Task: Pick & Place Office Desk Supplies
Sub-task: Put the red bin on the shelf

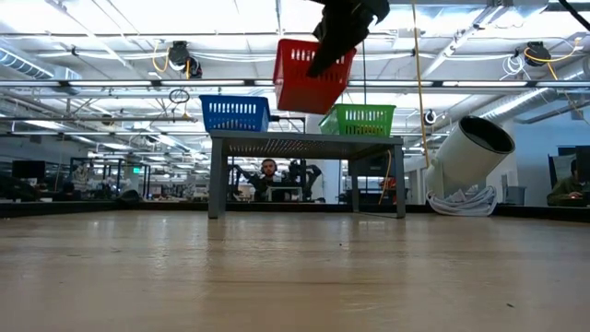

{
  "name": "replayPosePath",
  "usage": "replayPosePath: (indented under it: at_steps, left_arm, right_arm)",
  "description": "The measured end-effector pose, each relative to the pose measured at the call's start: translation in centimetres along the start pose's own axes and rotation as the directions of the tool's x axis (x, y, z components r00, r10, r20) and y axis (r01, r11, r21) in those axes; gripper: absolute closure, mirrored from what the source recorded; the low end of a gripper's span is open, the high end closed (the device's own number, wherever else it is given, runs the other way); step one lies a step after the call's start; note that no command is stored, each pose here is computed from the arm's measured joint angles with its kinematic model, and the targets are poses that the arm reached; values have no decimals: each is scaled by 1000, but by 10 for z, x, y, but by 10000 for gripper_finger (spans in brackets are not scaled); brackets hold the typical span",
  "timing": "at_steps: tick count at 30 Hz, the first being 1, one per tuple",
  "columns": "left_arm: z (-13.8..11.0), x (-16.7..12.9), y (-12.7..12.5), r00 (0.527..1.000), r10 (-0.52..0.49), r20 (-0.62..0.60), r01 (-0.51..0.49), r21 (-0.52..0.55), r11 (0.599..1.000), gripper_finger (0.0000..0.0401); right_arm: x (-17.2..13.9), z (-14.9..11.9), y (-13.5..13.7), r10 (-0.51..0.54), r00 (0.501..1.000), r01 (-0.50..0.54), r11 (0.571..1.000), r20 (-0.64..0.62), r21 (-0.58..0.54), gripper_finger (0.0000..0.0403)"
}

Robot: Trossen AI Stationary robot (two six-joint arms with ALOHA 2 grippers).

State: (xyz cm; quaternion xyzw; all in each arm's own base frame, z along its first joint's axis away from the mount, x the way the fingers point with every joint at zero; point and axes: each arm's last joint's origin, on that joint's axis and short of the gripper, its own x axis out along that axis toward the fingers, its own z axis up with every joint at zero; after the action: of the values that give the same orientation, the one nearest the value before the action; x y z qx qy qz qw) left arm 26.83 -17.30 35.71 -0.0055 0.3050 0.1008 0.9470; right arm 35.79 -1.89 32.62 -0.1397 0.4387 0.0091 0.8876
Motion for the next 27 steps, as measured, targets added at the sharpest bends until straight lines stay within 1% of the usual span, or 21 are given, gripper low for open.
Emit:
replayPosePath:
  at_steps: [3,10,14,27]
  left_arm:
    - [0,0,0,1000,-11,-7,11,-1,1000,258]
    - [0,0,0,1000,-13,-8,13,-5,1000,258]
    - [0,0,0,1000,-13,-8,13,-5,1000,258]
    - [0,0,0,1000,-13,-7,13,-6,1000,258]
  right_arm:
    - [2,-2,-2,3,1000,-2,1000,-20,14,403]
    - [1,-3,-1,8,1000,-8,1000,-23,21,403]
    - [2,-3,-2,53,999,-53,998,-10,35,403]
    - [2,-5,-9,45,999,-44,997,-13,56,403]
